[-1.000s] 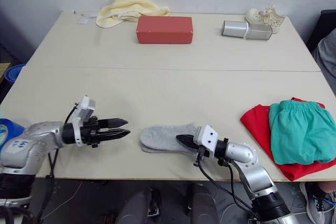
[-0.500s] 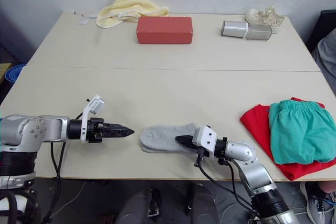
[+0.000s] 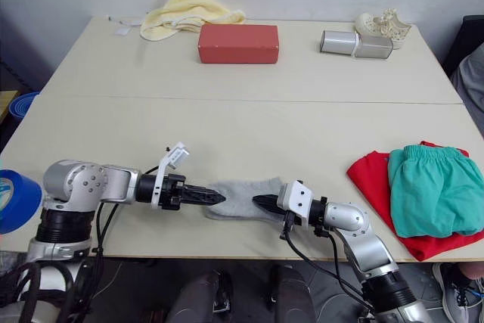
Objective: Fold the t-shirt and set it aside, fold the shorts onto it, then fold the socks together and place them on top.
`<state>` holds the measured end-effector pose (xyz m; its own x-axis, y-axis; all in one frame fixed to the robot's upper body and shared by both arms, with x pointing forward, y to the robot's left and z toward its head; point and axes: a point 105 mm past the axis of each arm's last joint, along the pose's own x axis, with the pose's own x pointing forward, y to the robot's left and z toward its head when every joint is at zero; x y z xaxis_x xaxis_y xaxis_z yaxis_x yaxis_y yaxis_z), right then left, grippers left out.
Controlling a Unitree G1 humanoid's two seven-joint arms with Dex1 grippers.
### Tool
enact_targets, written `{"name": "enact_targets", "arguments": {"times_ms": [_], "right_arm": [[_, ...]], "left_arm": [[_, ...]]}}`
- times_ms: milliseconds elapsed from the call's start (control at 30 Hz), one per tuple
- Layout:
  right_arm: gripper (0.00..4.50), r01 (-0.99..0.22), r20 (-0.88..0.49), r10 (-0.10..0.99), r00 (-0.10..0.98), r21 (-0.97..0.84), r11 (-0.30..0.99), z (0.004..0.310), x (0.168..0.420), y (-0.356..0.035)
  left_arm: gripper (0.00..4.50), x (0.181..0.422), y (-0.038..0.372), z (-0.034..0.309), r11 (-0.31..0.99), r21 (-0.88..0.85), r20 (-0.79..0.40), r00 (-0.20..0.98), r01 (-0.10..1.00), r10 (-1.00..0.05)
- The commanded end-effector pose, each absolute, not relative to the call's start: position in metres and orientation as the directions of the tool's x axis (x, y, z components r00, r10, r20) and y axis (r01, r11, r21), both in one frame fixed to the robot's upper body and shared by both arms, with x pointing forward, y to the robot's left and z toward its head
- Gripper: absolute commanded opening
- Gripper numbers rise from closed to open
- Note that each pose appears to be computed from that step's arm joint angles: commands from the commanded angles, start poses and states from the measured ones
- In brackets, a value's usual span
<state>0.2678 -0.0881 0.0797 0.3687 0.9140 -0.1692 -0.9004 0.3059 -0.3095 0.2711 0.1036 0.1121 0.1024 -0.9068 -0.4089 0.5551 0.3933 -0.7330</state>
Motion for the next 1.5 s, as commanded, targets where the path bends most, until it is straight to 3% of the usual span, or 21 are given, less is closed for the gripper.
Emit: {"name": "enact_targets", "arguments": {"times_ms": [33,100,533,733,900,1267,1500], "right_arm": [[0.00,-0.897,-0.173,0.910,0.376,-0.313,0.311,0.079,0.269,-0.090],[0.00,-0.897,-0.173,0.910,0.378,-0.313,0.313,0.079,0.269,-0.090],[0.00,-0.896,-0.172,0.908,0.383,-0.310,0.319,0.077,0.267,-0.089],[0.00,-0.897,-0.168,0.910,0.379,-0.309,0.316,0.079,0.262,-0.087],[0.00,-0.901,-0.183,0.907,0.378,-0.299,0.315,0.074,0.257,-0.088],[0.00,-0.897,-0.197,0.898,0.393,-0.299,0.327,0.070,0.258,-0.088],[0.00,-0.876,-0.195,0.881,0.430,-0.324,0.356,0.079,0.257,-0.095]], "left_arm": [[4.30,0.270,0.100,0.117,0.356,-0.754,-0.374,0.083,0.552,-0.924],[3.99,0.271,0.100,0.118,0.362,-0.747,-0.380,0.088,0.558,-0.921],[0.04,0.276,0.101,0.109,0.400,-0.710,-0.388,0.152,0.579,-0.909],[0.01,0.280,0.113,0.126,0.413,-0.667,-0.371,0.205,0.620,-0.906],[0.01,0.282,0.109,0.138,0.401,-0.601,-0.402,0.172,0.691,-0.900],[0.01,0.285,0.055,0.166,0.205,-0.473,-0.424,-0.017,0.857,-0.905],[0.01,0.280,0.022,0.163,0.066,-0.439,-0.404,-0.132,0.896,-0.905]]}}
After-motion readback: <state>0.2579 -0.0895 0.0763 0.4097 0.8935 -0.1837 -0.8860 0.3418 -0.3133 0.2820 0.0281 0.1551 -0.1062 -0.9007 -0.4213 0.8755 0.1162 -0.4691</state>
